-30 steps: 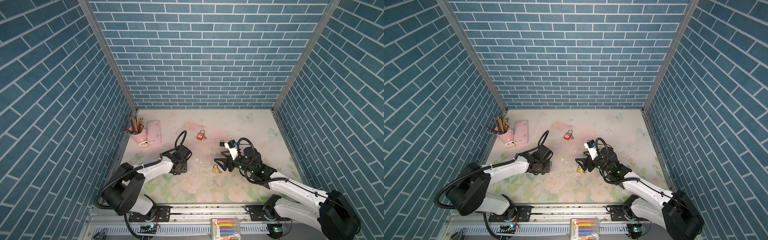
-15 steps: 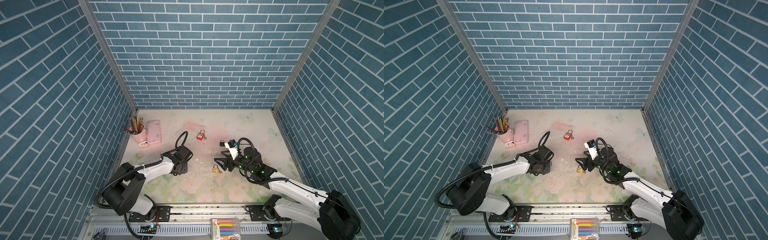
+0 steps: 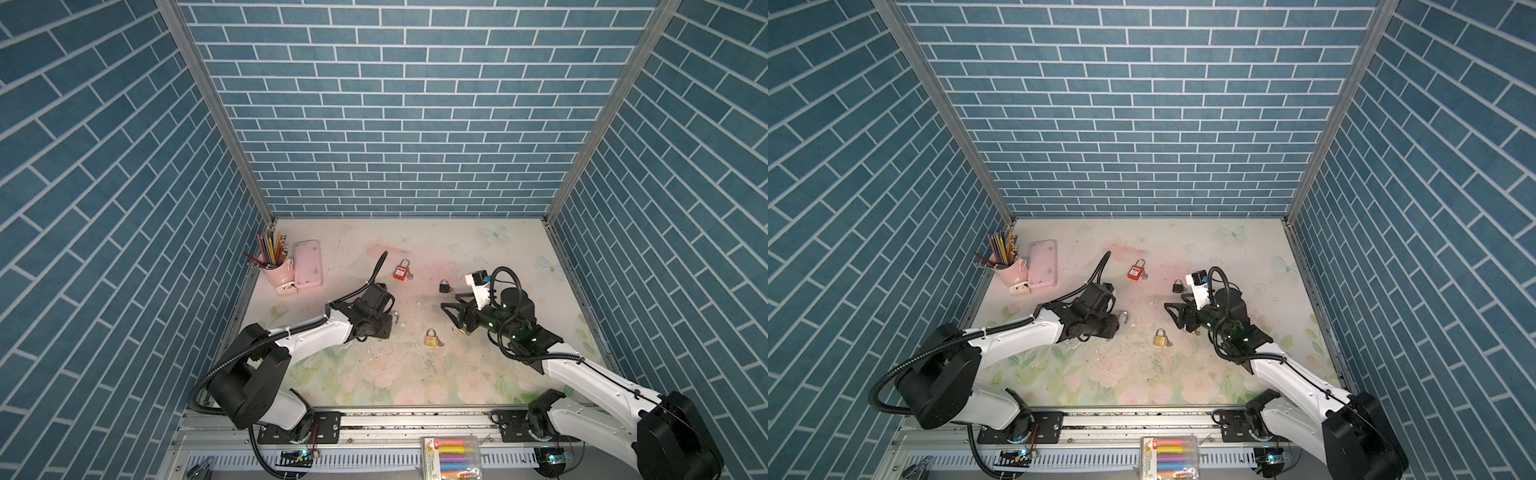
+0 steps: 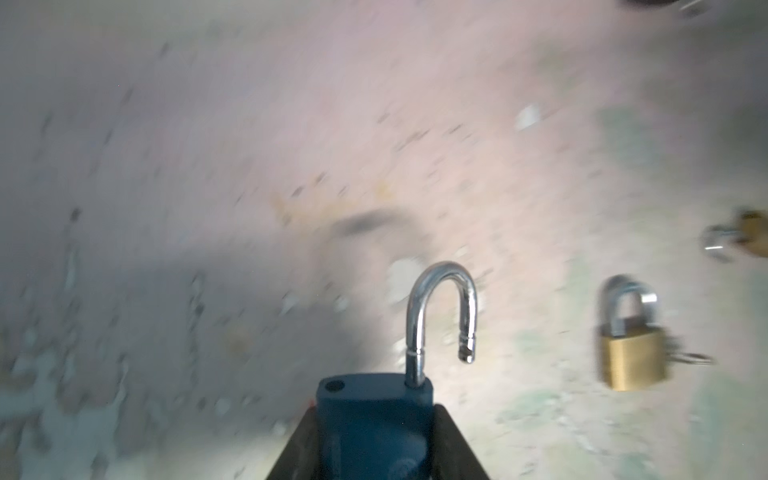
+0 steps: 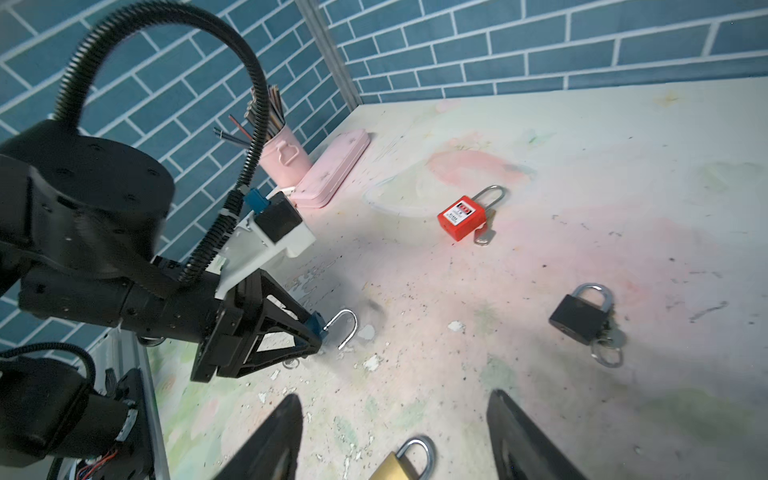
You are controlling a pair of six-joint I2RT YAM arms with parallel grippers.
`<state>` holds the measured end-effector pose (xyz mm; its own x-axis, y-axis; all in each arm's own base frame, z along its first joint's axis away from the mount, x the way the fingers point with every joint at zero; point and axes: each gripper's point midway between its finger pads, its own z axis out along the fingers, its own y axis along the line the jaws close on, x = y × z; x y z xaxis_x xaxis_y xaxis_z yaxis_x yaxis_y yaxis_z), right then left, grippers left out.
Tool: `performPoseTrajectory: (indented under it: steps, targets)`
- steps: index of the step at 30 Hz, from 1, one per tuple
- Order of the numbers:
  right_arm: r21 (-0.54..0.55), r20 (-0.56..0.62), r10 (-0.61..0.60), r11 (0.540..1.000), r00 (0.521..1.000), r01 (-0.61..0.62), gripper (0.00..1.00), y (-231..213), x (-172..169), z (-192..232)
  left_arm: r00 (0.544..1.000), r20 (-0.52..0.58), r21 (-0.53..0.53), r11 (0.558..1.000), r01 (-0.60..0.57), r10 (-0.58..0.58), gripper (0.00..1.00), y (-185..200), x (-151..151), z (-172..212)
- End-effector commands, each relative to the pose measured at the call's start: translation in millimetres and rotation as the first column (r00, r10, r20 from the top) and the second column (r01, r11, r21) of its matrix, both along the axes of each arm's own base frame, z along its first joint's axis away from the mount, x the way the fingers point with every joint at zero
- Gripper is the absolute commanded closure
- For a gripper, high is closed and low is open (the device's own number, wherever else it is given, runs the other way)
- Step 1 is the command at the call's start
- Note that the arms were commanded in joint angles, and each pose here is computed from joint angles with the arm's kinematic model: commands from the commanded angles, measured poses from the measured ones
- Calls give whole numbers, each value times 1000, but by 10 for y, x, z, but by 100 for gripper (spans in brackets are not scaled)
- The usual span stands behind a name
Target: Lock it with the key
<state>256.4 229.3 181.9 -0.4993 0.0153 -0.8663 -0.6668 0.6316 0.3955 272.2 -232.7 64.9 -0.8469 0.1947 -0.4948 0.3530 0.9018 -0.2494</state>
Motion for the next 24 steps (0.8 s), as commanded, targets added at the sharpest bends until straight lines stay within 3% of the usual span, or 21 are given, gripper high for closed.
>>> performPoseTrajectory:
  steps: [1, 4, 5, 8, 10, 13, 17, 24]
  targets:
    - [64, 5, -11, 998, 1000, 11, 29, -98, 17, 311, 912, 310, -101, 945, 311, -267, 100, -544, 263, 719]
    - [78, 17, 9, 997, 1000, -10, 29, -152, -28, 439, 807, 439, -55, 884, 464, -396, 100, -711, 270, 895]
    - [77, 17, 24, 997, 1000, -25, 29, -152, -56, 459, 753, 490, -30, 854, 519, -440, 100, -763, 256, 961]
    - [71, 2, 55, 996, 999, -55, 29, -141, -122, 484, 607, 626, 15, 786, 618, -490, 100, -865, 188, 1150]
    - [78, -15, 99, 992, 995, -97, 30, -103, -199, 484, 487, 711, 59, 734, 676, -506, 100, -910, 85, 1285]
    - [88, -58, 156, 985, 986, -151, 32, -55, -298, 436, 380, 776, 112, 703, 702, -503, 100, -917, 3, 1415]
    - [86, -122, 191, 980, 974, -181, 32, -20, -370, 336, 284, 767, 189, 625, 757, -575, 100, -946, -123, 1389]
    - [56, -168, 294, 956, 941, -289, 33, 206, -550, 223, 270, 729, 151, 532, 833, -629, 100, -1029, -264, 1306]
